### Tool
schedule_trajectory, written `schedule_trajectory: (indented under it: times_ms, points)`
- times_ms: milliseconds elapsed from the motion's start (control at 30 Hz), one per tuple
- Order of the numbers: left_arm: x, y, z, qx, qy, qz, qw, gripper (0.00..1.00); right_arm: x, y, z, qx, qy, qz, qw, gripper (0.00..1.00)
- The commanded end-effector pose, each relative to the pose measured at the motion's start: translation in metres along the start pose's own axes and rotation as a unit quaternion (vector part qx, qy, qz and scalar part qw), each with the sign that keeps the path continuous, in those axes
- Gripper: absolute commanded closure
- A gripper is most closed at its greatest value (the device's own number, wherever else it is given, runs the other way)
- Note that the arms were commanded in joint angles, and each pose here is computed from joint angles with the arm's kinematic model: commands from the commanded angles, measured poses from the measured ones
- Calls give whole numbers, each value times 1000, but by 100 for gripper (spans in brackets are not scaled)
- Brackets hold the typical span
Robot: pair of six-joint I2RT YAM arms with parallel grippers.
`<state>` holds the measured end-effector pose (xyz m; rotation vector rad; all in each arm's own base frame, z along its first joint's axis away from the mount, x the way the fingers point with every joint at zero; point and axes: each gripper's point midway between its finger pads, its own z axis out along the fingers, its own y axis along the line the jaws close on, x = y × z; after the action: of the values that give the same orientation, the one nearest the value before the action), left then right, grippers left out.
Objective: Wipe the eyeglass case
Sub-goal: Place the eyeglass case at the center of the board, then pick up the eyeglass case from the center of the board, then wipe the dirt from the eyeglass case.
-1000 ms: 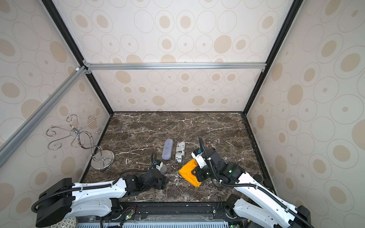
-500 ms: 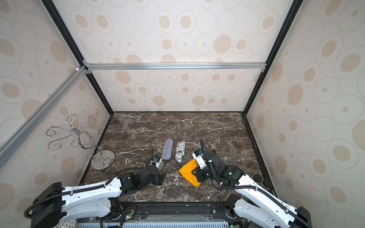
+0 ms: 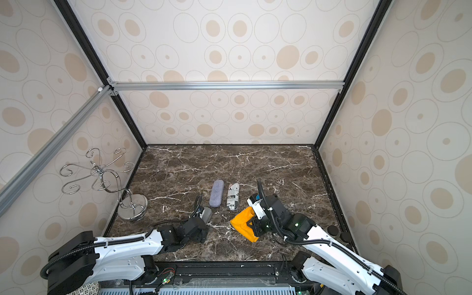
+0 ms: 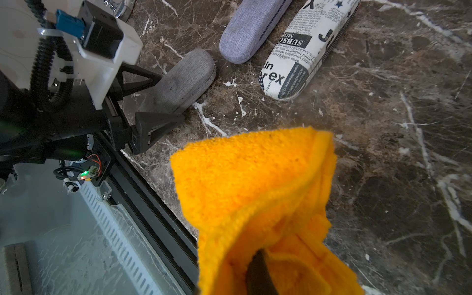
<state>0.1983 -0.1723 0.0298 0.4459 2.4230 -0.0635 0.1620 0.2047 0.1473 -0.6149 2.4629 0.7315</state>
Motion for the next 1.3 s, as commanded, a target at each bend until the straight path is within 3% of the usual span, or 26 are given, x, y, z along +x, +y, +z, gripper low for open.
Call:
schedule_trajectory:
  times_ms: [0,200,433,700,967,1067,1267]
  points:
    - [-2,-2,1,22,-6,-32,999,14,-4,3,1,-2,-6,-2,1000,100]
    - [9,-13,4,57,9,-22,998,21,-8,7,6,-10,-7,-4,1000,100]
    - [7,-16,0,72,0,-25,997,40,-24,11,10,-13,-26,-9,1000,100]
    - [-12,-43,-24,139,-48,6,989,43,-53,4,19,32,-30,-12,999,100]
    - [-32,-88,-52,189,-110,86,972,45,-79,20,40,9,-16,-9,1000,100]
    - [-42,-101,-56,192,-128,99,968,48,-78,15,51,24,8,-13,1000,100]
    - [-60,-119,-66,204,-166,117,958,49,-58,35,66,-15,34,-25,999,100]
